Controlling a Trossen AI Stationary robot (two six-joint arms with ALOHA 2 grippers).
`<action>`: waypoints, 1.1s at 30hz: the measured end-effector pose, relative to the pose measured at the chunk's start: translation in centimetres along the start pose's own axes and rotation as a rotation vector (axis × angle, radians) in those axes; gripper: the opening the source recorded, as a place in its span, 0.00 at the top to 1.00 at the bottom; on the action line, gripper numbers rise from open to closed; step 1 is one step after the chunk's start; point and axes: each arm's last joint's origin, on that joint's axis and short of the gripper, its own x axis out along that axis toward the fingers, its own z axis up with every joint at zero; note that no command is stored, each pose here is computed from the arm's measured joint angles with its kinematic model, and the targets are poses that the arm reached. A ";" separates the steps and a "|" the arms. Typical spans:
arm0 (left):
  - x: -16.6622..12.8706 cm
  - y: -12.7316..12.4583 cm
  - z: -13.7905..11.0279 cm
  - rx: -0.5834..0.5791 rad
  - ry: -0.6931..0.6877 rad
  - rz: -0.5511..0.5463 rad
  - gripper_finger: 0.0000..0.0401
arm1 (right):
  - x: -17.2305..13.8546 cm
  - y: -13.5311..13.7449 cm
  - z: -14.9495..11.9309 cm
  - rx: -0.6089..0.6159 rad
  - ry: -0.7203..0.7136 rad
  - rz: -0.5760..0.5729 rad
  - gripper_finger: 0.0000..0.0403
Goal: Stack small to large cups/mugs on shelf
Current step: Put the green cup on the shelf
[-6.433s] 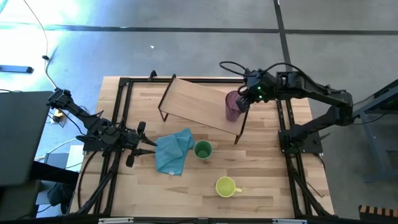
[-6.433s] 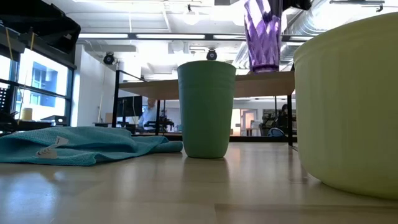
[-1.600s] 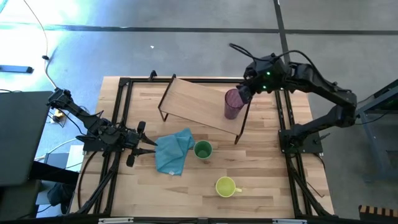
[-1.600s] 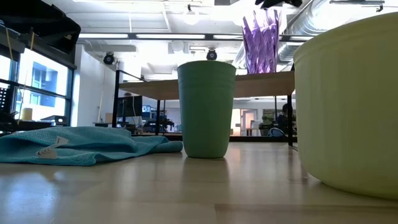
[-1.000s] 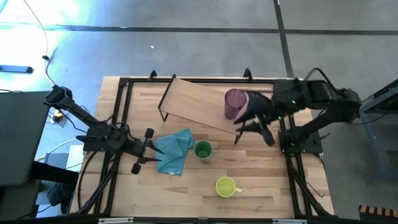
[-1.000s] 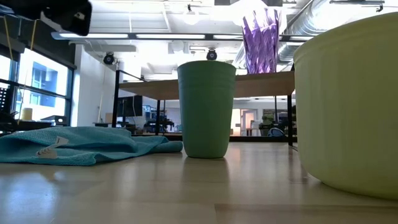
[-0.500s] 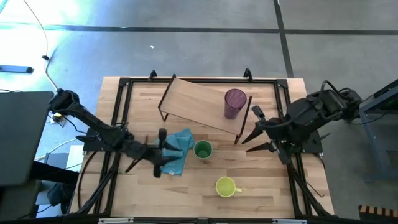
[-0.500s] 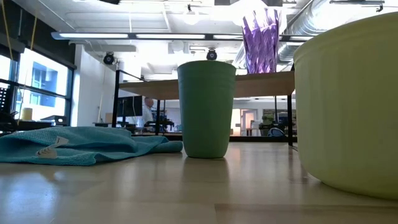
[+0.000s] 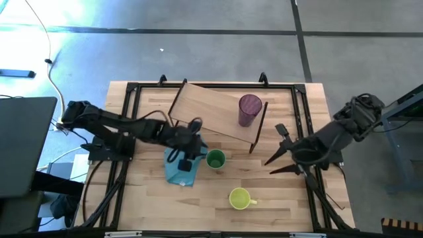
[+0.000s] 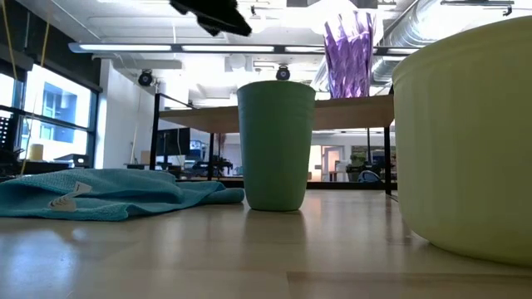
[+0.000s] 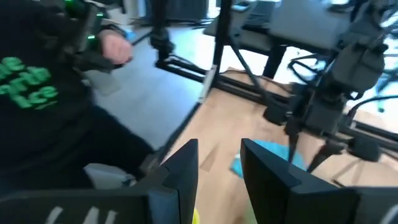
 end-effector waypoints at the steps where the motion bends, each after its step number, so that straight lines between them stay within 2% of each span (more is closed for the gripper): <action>1: 0.1 0.6 0.1 -0.026 0.015 -0.009 0.68 | -0.1 0.2 0.0 -0.005 -0.001 -0.024 0.72; 6: 0.9 2.6 0.3 -0.149 0.053 -0.051 0.68 | -0.4 1.1 0.0 -0.034 -0.011 -0.189 0.72; 10: 1.3 3.4 -0.2 -0.209 0.082 -0.083 0.68 | -0.7 2.1 -0.1 -0.087 -0.022 -0.278 0.72; 14: 1.7 3.5 -0.2 -0.221 0.082 -0.089 0.68 | -0.5 3.8 -0.3 -0.182 -0.052 -0.347 0.72; 19: 1.7 3.5 0.0 -0.222 0.060 -0.098 0.68 | -0.4 5.2 -0.3 -0.268 -0.167 -0.478 0.72; 23: 1.7 3.5 0.3 -0.234 0.031 -0.111 0.68 | -0.2 5.2 -1.3 -0.275 -0.242 -0.595 0.72; 25: 1.7 3.5 0.4 -0.234 0.020 -0.119 0.68 | -0.3 5.0 -2.5 -0.288 -0.278 -0.543 0.72; 30: 1.7 3.4 0.4 -0.235 0.018 -0.136 0.68 | -1.5 4.5 -6.0 -0.312 -0.412 -0.140 0.72; 33: 1.7 3.4 0.4 -0.235 0.017 -0.144 0.68 | -3.2 3.7 -7.9 -0.274 -0.486 0.040 0.72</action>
